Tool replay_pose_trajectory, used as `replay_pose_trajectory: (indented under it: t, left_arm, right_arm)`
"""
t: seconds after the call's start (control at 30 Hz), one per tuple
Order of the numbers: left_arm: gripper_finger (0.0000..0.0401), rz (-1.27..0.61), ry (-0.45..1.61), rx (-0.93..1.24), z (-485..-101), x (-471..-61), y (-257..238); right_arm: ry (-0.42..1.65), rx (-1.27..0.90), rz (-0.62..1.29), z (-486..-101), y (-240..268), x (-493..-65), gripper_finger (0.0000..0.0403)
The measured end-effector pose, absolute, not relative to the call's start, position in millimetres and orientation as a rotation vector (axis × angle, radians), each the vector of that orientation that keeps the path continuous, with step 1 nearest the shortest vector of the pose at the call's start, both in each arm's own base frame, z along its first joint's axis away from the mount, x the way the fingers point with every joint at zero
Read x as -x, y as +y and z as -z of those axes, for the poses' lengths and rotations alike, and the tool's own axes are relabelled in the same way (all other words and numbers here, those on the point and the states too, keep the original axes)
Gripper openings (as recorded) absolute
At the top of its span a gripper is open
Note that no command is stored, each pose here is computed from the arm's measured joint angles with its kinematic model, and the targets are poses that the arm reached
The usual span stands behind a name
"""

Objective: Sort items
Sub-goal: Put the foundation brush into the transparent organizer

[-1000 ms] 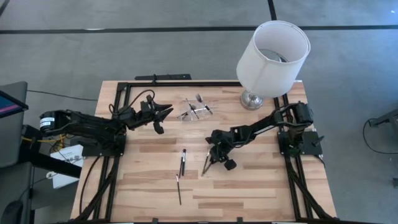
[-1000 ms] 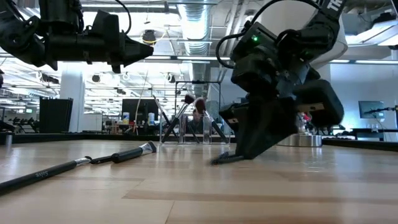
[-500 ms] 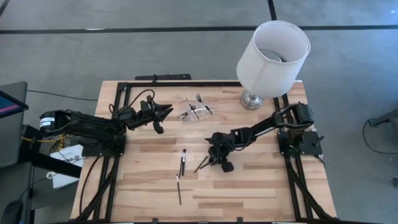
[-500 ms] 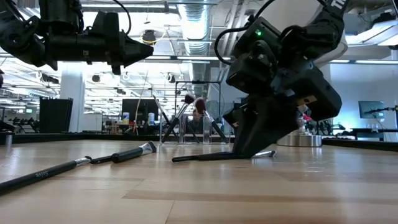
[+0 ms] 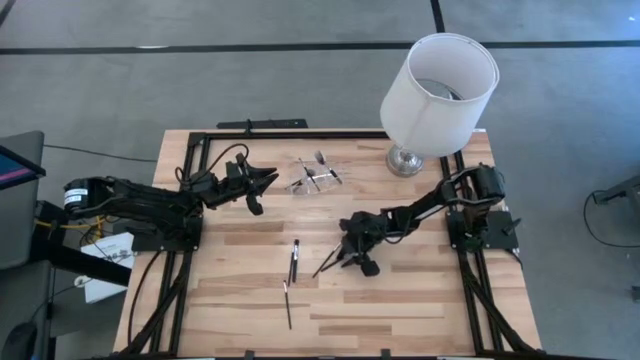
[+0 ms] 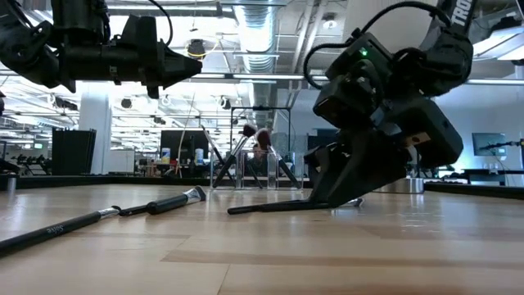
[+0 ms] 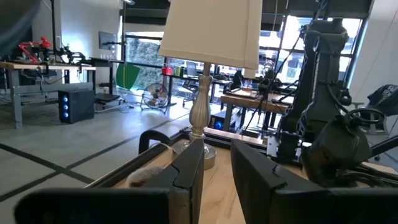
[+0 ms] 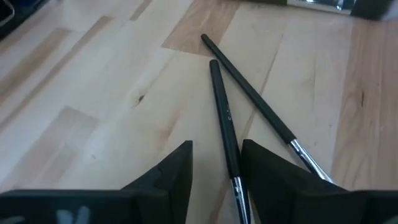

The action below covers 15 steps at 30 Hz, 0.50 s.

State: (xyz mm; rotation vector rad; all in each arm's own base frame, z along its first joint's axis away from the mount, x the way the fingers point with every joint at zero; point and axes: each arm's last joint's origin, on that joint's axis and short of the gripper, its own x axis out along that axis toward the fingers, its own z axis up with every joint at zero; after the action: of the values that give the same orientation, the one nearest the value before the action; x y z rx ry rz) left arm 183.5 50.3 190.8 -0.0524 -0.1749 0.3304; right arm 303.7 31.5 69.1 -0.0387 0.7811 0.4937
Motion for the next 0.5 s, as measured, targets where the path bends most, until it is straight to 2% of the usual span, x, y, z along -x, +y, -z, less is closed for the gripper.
replay_pose_trajectory:
  t: [0.23, 0.5]
  left_arm:
    - [0.0079, -0.331, -0.175, 0.043, -191.0, -183.5, 50.3]
    - [0.0079, -0.334, -0.185, 0.050, -191.8, -183.3, 50.4]
  right_arm:
    - [0.693, 0.178, -0.497, -62.8, 24.3, -291.1, 0.0123]
    - [0.657, 0.167, -0.512, -57.4, 15.2, -284.2, 0.0115]
